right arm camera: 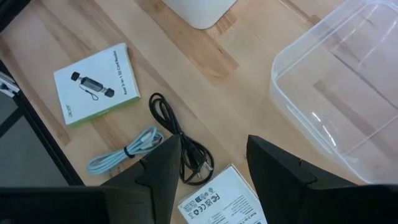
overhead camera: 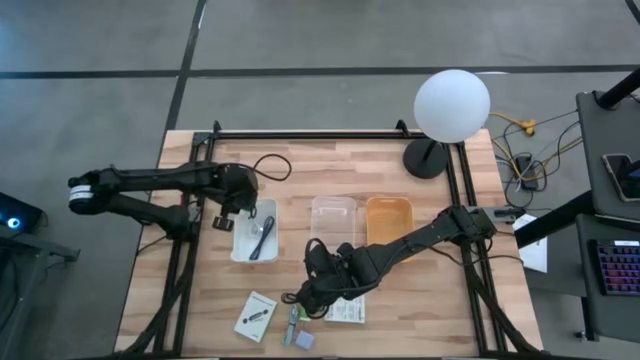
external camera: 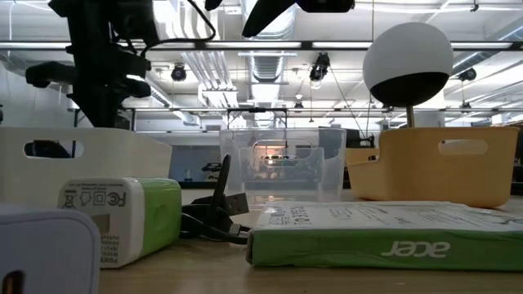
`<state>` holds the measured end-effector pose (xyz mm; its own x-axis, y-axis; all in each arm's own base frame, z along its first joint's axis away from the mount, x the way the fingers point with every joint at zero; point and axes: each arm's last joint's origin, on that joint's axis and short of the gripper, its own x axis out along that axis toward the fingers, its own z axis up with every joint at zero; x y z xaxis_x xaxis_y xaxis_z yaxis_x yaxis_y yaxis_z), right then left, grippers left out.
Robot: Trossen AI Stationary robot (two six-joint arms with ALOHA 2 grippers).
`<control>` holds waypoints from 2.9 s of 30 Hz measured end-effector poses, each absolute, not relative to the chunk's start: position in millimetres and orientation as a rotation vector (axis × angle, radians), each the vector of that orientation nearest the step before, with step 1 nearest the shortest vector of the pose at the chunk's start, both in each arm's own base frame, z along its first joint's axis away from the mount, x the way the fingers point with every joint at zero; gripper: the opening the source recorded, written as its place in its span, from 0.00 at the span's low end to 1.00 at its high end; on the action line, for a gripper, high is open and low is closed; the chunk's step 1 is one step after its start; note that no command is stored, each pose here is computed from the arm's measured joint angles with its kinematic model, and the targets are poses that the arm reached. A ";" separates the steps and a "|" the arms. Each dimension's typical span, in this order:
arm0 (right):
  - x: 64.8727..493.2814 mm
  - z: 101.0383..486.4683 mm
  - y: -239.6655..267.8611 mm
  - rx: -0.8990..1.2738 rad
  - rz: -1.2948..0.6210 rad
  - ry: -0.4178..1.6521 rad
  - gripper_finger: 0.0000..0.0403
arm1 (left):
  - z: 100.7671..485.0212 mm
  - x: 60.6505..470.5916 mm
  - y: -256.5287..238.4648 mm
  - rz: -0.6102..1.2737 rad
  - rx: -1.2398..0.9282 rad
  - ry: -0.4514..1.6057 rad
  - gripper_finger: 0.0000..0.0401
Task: Pick and place items into bin
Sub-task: Put the white charger cable into the white bin, then put the black charger cable into the white bin
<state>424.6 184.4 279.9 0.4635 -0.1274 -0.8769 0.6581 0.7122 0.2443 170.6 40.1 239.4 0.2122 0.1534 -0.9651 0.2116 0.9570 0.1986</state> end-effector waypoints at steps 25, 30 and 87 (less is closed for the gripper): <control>422.5 261.8 184.5 0.681 -0.582 1.021 0.42 | 197.6 182.2 18.0 -0.086 0.252 1.324 0.00; 422.1 258.2 185.3 0.690 -0.571 1.046 0.42 | 182.9 194.4 19.0 -0.094 0.246 1.366 0.00; 361.8 247.2 285.8 0.501 -0.376 1.103 0.53 | 206.4 278.4 -159.7 -0.254 -0.006 1.028 0.38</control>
<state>361.8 285.8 247.2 0.4076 -0.0418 -0.9122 0.5241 0.8288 0.1962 278.4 -159.7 206.4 0.4897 -0.2120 -0.8457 0.2062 0.9706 -0.1239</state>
